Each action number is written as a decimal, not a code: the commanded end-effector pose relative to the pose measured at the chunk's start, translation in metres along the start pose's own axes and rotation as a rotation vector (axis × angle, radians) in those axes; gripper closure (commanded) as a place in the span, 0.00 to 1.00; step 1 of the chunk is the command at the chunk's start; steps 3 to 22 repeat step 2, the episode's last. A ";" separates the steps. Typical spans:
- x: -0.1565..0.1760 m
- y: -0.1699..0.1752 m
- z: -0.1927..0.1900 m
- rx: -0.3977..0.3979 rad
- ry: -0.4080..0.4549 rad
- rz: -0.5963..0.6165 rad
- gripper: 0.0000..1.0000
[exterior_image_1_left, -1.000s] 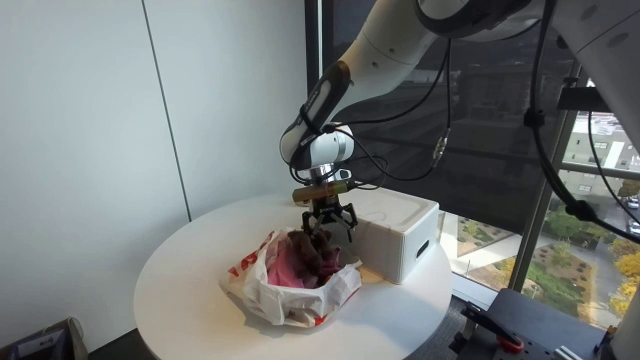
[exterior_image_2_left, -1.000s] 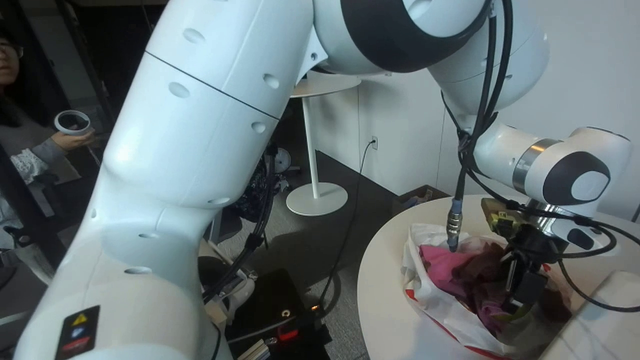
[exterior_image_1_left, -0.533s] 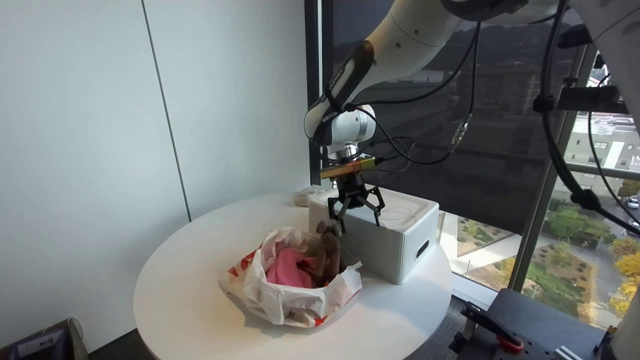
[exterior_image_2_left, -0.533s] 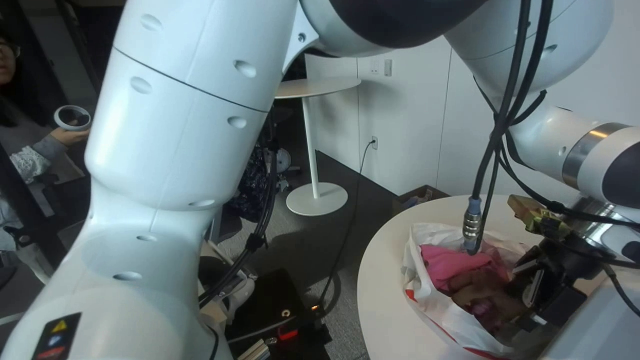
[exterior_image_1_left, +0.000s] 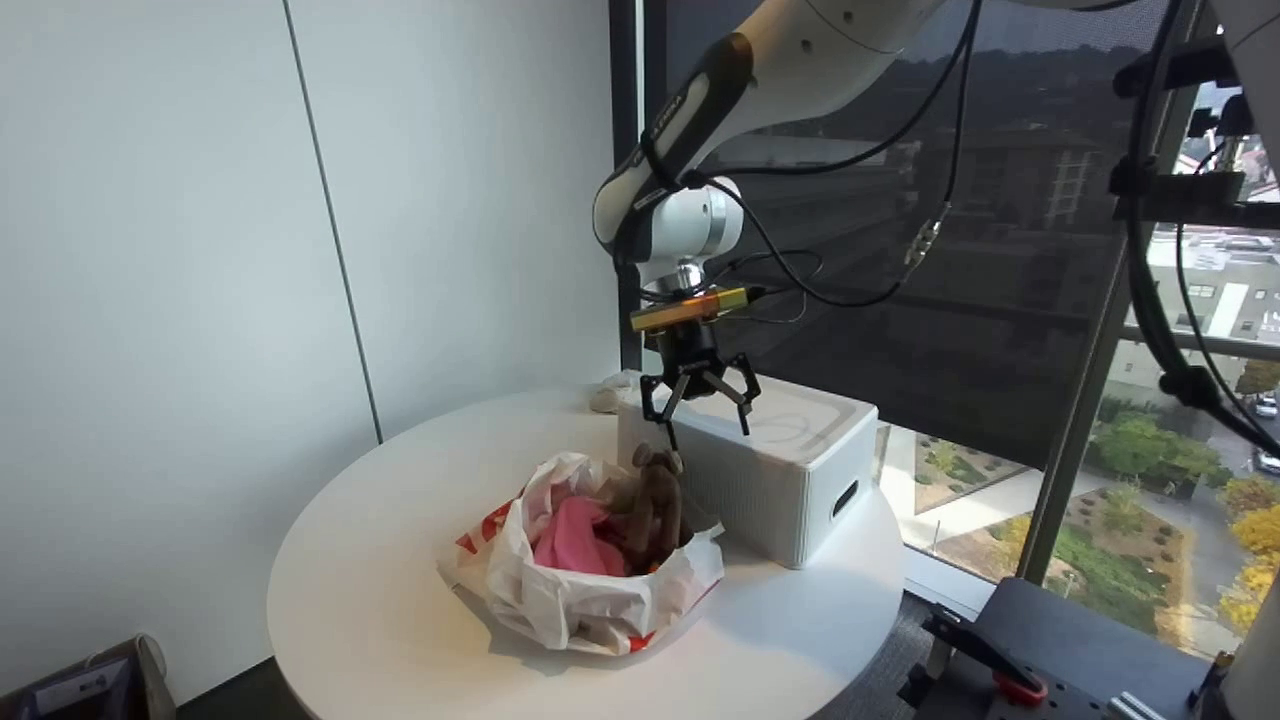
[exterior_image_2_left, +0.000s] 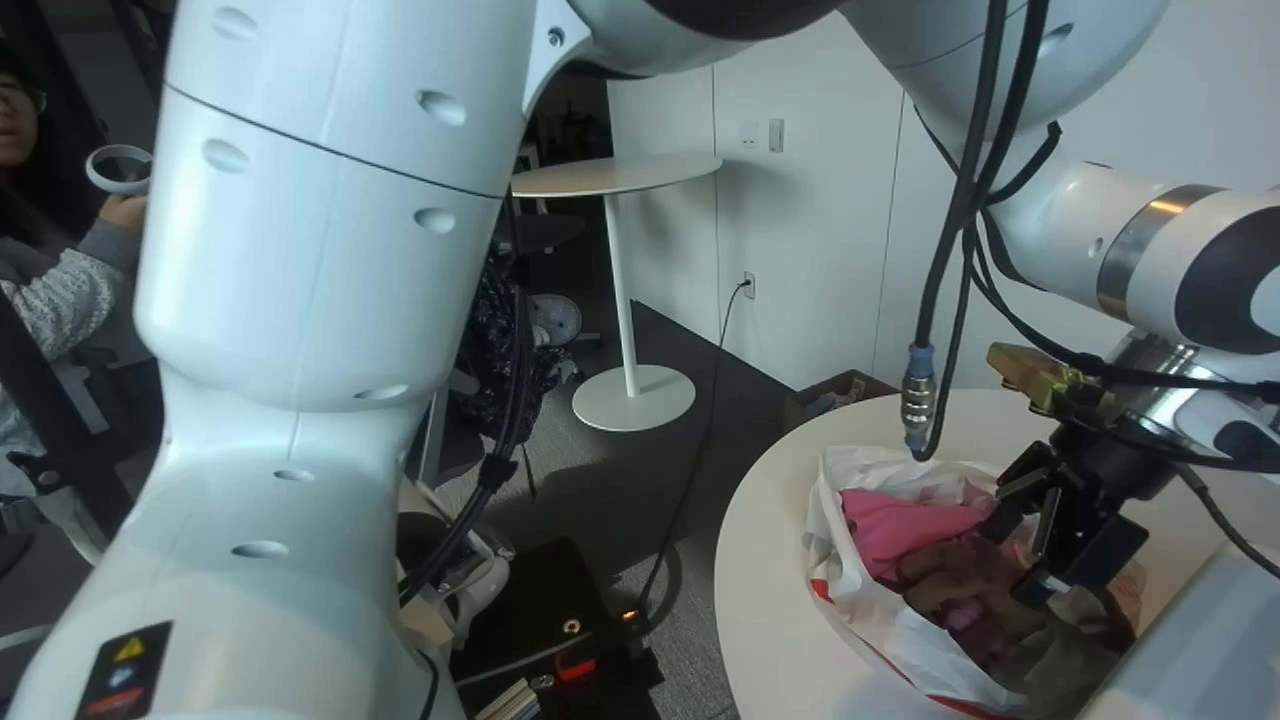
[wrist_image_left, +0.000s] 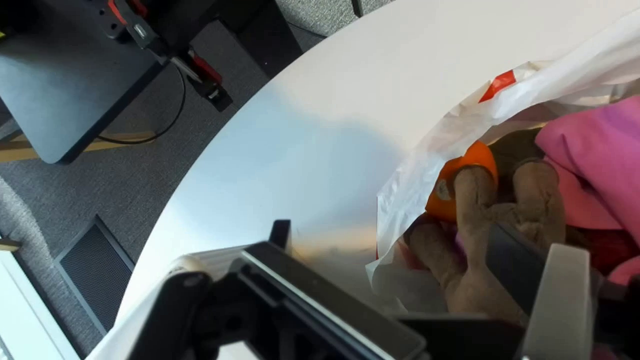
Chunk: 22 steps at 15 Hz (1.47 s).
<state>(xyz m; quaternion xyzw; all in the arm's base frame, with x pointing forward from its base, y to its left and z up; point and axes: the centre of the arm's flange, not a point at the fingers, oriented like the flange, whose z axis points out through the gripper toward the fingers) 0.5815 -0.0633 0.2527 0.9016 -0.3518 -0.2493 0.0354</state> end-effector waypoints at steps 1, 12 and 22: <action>-0.048 -0.001 -0.019 0.034 0.048 -0.072 0.00; -0.055 -0.004 -0.023 0.041 0.063 -0.089 0.00; -0.055 -0.004 -0.023 0.041 0.063 -0.089 0.00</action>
